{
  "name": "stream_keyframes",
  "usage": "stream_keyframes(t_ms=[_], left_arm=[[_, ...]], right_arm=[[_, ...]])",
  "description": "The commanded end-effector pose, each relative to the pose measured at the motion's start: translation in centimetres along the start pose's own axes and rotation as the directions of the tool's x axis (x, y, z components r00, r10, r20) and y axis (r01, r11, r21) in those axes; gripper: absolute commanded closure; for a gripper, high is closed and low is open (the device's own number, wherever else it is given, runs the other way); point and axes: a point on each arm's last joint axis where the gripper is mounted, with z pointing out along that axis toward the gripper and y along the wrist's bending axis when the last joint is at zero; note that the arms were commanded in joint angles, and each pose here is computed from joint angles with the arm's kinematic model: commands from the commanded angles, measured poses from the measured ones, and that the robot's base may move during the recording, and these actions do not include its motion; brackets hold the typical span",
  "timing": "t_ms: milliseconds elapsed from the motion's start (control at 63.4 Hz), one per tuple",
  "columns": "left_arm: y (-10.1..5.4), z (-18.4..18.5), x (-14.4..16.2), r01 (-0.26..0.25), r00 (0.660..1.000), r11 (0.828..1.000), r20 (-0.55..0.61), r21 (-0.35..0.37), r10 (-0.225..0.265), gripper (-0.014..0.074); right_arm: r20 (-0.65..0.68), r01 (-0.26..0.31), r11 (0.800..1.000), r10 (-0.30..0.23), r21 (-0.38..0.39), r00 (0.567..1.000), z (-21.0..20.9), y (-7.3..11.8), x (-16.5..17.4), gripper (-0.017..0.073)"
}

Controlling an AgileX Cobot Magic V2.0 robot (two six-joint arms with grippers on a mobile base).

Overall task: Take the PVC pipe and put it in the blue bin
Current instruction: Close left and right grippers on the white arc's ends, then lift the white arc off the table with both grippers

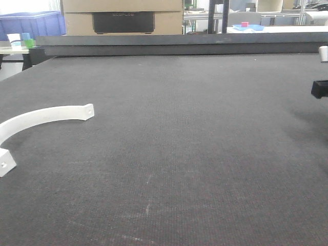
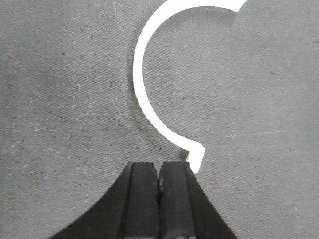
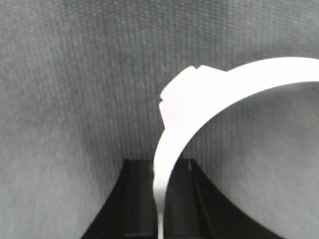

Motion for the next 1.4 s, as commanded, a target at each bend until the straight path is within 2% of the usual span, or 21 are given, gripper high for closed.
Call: stream_keyframes(t_ms=[0, 47, 110, 284, 426, 552, 694, 742, 821, 915, 1010, 1089, 1152, 1247, 1389], left_arm=[[-0.2, -0.6, -0.5, 0.018, 1.000, 1.000, -0.012, 0.017, -0.018, 0.0704], [-0.3, -0.6, -1.1, 0.012, 1.000, 1.000, -0.018, 0.015, -0.012, 0.0704], [-0.6, -0.2, -2.1, -0.019, 0.999, 1.000, -0.029, 0.006, 0.019, 0.0704], [-1.3, 2.5, -5.2, -0.077, 0.993, 0.997, -0.087, -0.025, 0.075, 0.0704], [-1.4, 5.3, -6.5, -0.079, 0.985, 0.996, -0.158, -0.029, 0.074, 0.0704], [-0.7, 7.6, -6.7, -0.112, 0.971, 0.991, -0.219, -0.076, 0.093, 0.0704], [-0.7, 9.0, -7.1, -0.097, 0.976, 0.992, -0.202, -0.084, 0.078, 0.0699], [-0.7, 9.3, -7.2, -0.097, 0.976, 0.992, -0.206, -0.084, 0.078, 0.0664], [-0.6, 9.8, -7.1, -0.090, 0.973, 0.992, -0.218, -0.086, 0.069, 0.0567], [-0.6, 10.6, -7.0, -0.085, 0.968, 0.992, -0.242, -0.089, 0.062, 0.0395], [-0.5, 11.5, -6.7, -0.064, 0.964, 0.993, -0.262, -0.098, 0.036, 0.0295], [-0.3, 12.3, -6.3, -0.059, 0.961, 0.993, -0.276, -0.104, 0.029, 0.0297], [-0.2, 12.9, -6.0, -0.038, 0.958, 0.993, -0.288, -0.111, 0.005, 0.0308], [-0.1, 14.0, -5.7, -0.039, 0.951, 0.993, -0.309, -0.113, 0.002, 0.0318], [0.0, 15.0, -5.5, -0.001, 0.945, 0.992, -0.326, -0.126, -0.040, 0.0319]], right_arm=[[0.028, 0.010, 1.000, -0.010, 0.002, 1.000, -2.5, 0.1, 0.2, 0.0728], [0.053, 0.013, 1.000, -0.013, -0.002, 0.998, -4.0, 0.2, 0.2, 0.0728], [0.098, 0.018, 1.000, -0.017, -0.007, 0.995, -6.0, 0.3, 0.4, 0.0728], [0.209, 0.024, 0.999, -0.014, -0.043, 0.978, -9.8, 0.6, 1.6, 0.0728], [0.230, 0.026, 0.999, -0.015, -0.046, 0.973, -10.5, 0.6, 2.0, 0.0728], [0.228, 0.026, 0.999, -0.015, -0.045, 0.974, -10.4, 0.6, 2.0, 0.0728], [0.230, 0.026, 0.999, -0.014, -0.046, 0.973, -10.3, 0.6, 2.0, 0.0728], [0.230, 0.026, 0.999, -0.014, -0.046, 0.973, -10.3, 0.6, 2.0, 0.0728], [0.230, 0.026, 0.999, -0.014, -0.046, 0.973, -10.3, 0.6, 2.0, 0.0728], [0.230, 0.026, 0.999, -0.014, -0.046, 0.973, -10.3, 0.6, 2.0, 0.0728], [0.230, 0.026, 0.999, -0.014, -0.046, 0.973, -10.3, 0.6, 2.0, 0.0728], [0.228, 0.025, 0.999, -0.014, -0.047, 0.974, -10.3, 0.6, 2.0, 0.0728], [0.228, 0.025, 0.999, -0.014, -0.047, 0.974, -10.3, 0.6, 2.0, 0.0728], [0.228, 0.025, 0.999, -0.014, -0.047, 0.974, -10.3, 0.6, 2.0, 0.0728], [0.228, 0.025, 0.999, -0.014, -0.047, 0.974, -10.3, 0.6, 2.0, 0.0728]])
